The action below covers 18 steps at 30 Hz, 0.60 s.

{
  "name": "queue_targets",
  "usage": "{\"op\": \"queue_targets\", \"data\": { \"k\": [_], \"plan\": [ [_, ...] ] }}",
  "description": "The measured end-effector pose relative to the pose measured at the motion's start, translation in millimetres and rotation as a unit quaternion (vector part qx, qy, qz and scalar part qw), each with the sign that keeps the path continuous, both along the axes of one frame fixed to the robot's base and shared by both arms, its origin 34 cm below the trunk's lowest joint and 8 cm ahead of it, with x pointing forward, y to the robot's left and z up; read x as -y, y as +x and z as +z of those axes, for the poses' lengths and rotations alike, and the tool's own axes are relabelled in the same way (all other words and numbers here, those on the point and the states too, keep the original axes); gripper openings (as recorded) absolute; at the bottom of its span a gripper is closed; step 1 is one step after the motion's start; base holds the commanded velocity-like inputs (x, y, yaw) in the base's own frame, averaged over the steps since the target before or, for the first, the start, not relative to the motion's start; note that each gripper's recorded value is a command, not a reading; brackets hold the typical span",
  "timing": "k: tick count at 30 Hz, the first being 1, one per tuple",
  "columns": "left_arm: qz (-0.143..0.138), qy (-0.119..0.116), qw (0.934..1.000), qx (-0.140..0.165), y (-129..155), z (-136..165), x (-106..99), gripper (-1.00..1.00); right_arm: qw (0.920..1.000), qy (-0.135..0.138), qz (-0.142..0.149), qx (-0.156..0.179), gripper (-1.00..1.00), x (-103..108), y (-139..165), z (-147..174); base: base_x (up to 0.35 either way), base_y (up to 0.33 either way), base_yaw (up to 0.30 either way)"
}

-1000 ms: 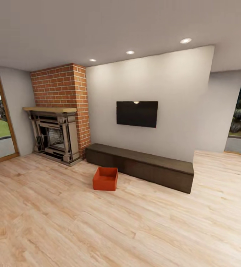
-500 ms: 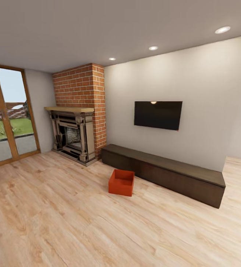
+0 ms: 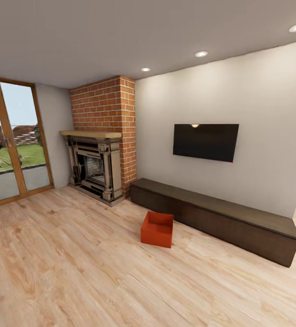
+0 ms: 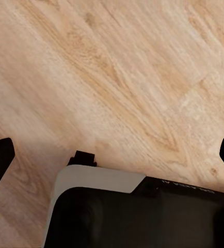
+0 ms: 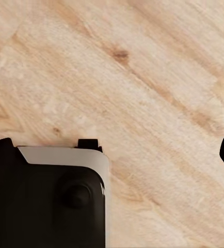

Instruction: Move the two storage containers from the living room to the garage. In the garage, place one container on the floor and stack the other container on top of it (either order is fine).

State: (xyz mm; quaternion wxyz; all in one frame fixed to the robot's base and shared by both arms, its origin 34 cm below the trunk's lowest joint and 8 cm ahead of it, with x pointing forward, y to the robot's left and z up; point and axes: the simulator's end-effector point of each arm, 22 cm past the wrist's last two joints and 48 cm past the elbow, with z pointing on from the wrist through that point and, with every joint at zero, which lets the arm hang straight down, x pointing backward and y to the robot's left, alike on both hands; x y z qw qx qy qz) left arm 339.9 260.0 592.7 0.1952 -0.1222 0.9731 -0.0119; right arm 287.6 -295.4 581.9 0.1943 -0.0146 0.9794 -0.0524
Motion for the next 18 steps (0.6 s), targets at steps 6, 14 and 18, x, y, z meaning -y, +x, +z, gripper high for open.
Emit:
{"op": "queue_targets", "data": {
  "k": [6, 14, 18],
  "plan": [
    [0.000, 0.000, 1.0000, 0.000, 0.0, 0.0, 0.0, 1.00, 1.0000, 0.000, 0.002, -0.002, 1.00, 0.0, -0.8, -0.3, 0.311, 0.182, 0.000],
    [0.000, 0.000, 1.0000, 0.000, 0.2, 0.0, 0.0, 1.00, 1.0000, 0.000, 0.002, -0.002, 1.00, 0.4, -0.9, -0.3, 0.311, 0.182, 0.000],
    [-0.001, 0.000, 1.0000, -0.002, -0.8, -0.4, 0.6, 1.00, 1.0000, 0.001, 0.002, -0.001, 1.00, 0.2, -0.4, -0.2, 0.315, 0.118, 0.000]
  ]
}}
